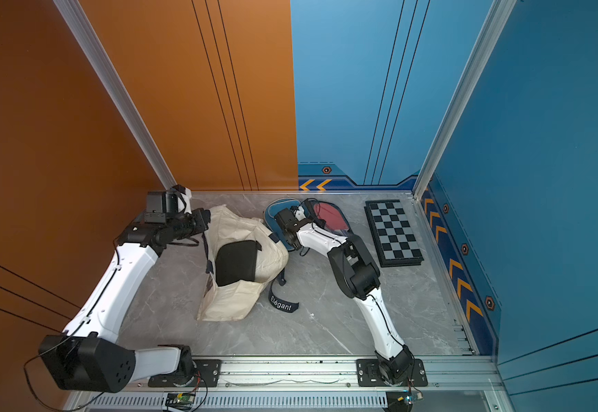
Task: Remove the ping pong set from the canvas bag
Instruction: Place the ping pong set at the center of the board.
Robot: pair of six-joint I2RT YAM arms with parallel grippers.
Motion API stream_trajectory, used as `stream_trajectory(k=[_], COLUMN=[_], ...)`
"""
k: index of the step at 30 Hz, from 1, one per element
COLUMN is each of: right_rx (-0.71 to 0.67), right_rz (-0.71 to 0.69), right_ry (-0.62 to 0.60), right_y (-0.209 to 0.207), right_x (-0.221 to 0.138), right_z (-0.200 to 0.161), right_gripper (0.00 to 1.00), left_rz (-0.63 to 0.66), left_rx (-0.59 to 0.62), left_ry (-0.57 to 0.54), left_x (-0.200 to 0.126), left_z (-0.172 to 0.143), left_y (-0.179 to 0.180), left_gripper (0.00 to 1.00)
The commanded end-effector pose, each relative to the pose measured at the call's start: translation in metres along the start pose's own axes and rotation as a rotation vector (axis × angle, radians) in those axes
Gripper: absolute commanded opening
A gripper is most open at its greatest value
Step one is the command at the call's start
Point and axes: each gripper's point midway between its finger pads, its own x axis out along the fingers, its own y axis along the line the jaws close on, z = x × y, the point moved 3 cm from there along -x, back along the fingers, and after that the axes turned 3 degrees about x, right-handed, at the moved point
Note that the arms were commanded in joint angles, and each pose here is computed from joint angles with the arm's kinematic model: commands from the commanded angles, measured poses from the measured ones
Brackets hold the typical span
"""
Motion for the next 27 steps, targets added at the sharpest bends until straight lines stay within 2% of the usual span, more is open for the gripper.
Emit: stream_trajectory(k=[1, 6, 11, 14, 18, 20, 24, 27], right_rx=[-0.005, 0.006, 0.012, 0.068, 0.271, 0.409, 0.702, 0.825], right_rz=[0.013, 0.047, 0.102, 0.183, 0.414, 0.554, 0.851, 1.060], right_ry=[0.008, 0.009, 0.006, -0.008, -0.042, -0.048, -0.069, -0.073], right_y=[0.002, 0.006, 0.016, 0.013, -0.010, -0.028, -0.076, -0.090], right_x=[0.016, 0.025, 0.030, 0.027, 0.009, -0.003, -0.040, -0.070], right_z=[0.006, 0.009, 0.011, 0.013, 0.021, 0.025, 0.029, 0.024], right_gripper=[0.19, 0.32, 0.39, 0.51, 0.69, 0.74, 0.76, 0.77], left_rz=[-0.038, -0.038, -0.036, -0.036, -0.038, -0.040, -0.043, -0.047], left_rx=[-0.007, -0.009, -0.009, -0.007, -0.007, -0.006, 0.003, 0.006], left_ry=[-0.051, -0.048, -0.045, -0.049, -0.045, -0.042, -0.044, -0.043], left_x=[-0.002, -0.001, 0.000, -0.001, 0.001, 0.001, 0.001, 0.000], left_z=[0.011, 0.011, 0.010, 0.011, 0.010, 0.010, 0.012, 0.012], left_y=[-0.004, -0.004, -0.003, -0.003, -0.004, -0.004, -0.004, -0.004], left_gripper=[0.00, 0.00, 0.00, 0.00, 0.00, 0.00, 0.00, 0.00])
